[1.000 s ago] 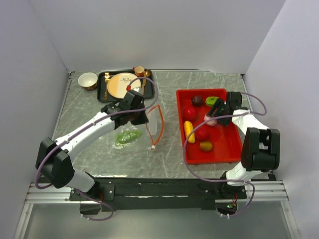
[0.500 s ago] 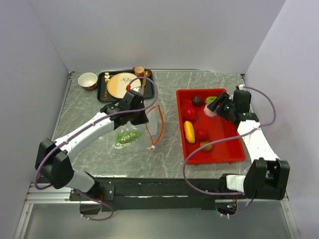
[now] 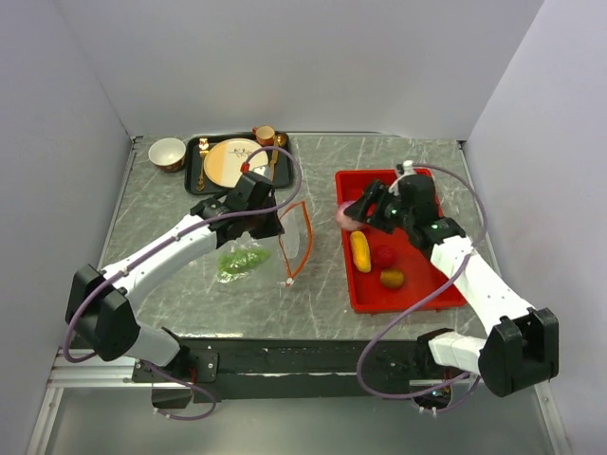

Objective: Place the food in the zip-top bag and seal the zipper
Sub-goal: Place the fake vegetable in the zipper food storage bag.

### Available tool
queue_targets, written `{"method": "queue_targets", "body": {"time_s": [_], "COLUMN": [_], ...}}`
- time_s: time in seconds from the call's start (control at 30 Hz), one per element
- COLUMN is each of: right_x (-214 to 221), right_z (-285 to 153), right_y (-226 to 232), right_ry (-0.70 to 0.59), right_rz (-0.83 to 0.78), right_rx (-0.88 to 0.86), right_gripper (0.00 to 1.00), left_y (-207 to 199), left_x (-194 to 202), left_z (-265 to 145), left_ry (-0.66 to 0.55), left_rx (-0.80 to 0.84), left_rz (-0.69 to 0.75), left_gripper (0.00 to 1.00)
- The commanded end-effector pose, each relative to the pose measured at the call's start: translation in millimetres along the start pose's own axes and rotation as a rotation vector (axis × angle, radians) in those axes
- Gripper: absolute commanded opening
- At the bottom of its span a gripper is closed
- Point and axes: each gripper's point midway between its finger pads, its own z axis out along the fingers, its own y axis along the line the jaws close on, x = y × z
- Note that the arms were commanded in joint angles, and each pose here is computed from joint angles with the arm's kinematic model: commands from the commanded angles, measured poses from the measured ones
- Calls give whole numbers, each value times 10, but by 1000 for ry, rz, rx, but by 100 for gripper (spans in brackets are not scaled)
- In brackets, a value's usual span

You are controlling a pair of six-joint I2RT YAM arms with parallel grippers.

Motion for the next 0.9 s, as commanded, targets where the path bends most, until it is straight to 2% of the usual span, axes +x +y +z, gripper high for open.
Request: {"method": "queue_targets", "body": {"time_s": [0.0,0.27,0.6,0.73,0.87], "right_x": [-18,378,701,729,625], "right_z": [67,212,409,457,415], "right_y": [393,723,868,857,706], "right_ry": [-1,99,183,189,133], "right_rz": [-17,-19,-54,-59,-76], "right_rx": [-105,-195,-192,-177,-84], "right_gripper": [50,50,50,51,57], "left_y": [-240,-437,-462,-447,-398], "left_x": [-164,-177,-174,-176,-169], "left_z": [-171,-186,-128,-119,-118], "left_ry": [-58,-68,-62,-62,-64], "left_rx": [81,134,116,106,81], "left_rz": [-5,6,10,9,11], "left_gripper": [1,1,1,1,1]}}
